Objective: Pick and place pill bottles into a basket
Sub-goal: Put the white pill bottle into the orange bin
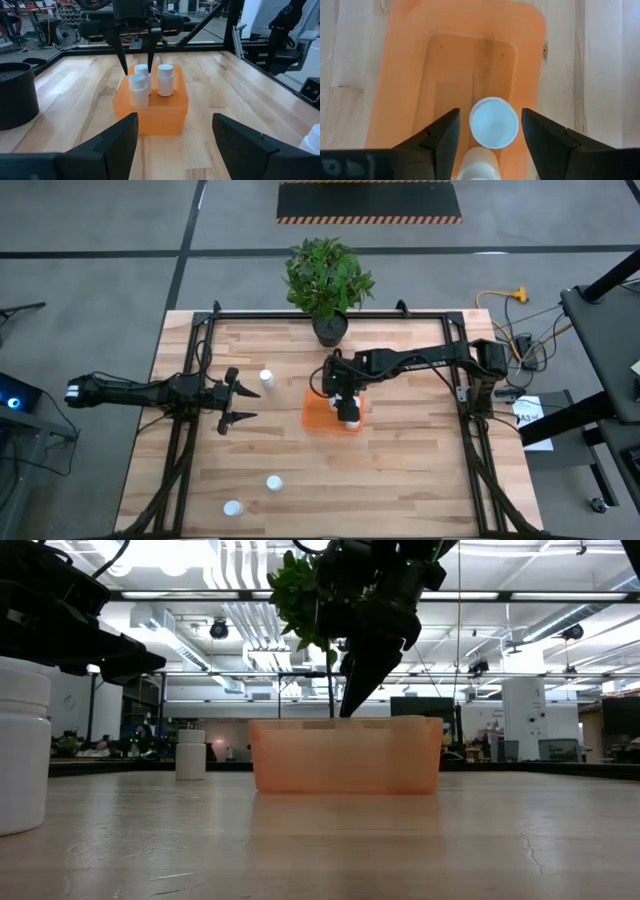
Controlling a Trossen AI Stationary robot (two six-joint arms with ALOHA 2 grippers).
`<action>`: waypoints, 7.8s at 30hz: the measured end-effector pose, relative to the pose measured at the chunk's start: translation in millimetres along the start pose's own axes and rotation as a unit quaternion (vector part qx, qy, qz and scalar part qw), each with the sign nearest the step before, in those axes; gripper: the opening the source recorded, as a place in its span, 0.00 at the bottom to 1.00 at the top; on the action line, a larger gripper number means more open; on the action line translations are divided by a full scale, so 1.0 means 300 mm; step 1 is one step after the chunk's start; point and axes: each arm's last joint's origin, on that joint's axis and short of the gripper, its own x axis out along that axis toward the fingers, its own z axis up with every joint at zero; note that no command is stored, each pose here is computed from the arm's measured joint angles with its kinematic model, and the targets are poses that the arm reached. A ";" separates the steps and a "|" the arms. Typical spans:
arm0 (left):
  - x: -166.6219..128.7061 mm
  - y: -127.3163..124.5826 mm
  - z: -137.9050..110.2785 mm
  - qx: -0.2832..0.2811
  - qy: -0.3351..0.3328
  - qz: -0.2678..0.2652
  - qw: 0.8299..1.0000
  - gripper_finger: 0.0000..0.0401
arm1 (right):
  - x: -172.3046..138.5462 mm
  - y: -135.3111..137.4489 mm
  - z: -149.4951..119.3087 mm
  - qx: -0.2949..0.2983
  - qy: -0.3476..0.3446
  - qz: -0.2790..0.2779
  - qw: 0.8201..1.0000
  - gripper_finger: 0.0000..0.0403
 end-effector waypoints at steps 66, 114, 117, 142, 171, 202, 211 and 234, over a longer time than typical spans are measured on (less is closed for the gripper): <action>0.000 0.000 0.000 0.000 0.000 0.000 1.000 0.59 | -0.247 0.159 0.194 0.011 -0.195 0.085 0.977 0.50; 0.000 0.000 0.000 0.000 0.000 0.000 1.000 0.59 | -0.754 0.177 -0.605 0.008 -0.541 0.128 0.831 0.50; 0.000 0.000 0.000 0.000 0.000 0.000 1.000 0.59 | -0.772 0.178 -0.637 -0.002 -0.557 0.124 0.821 0.50; 0.000 0.000 0.000 0.000 0.000 0.000 1.000 0.59 | -0.650 0.150 -0.865 0.035 -0.724 0.091 0.683 0.50; 0.000 0.000 0.000 0.000 0.000 0.000 1.000 0.59 | -0.287 0.129 -0.903 0.045 -0.564 0.062 0.822 0.50; -0.003 0.001 0.050 0.016 -0.077 0.004 0.997 0.59 | -0.287 0.129 -0.903 0.045 -0.563 0.062 0.823 0.50; -0.052 -0.001 0.188 0.025 -0.303 0.008 0.953 0.59 | -0.286 0.129 -0.903 0.046 -0.563 0.063 0.823 0.50; -0.153 0.005 0.524 -0.033 -0.530 0.018 0.847 0.59 | -0.287 0.129 -0.903 0.046 -0.563 0.062 0.823 0.50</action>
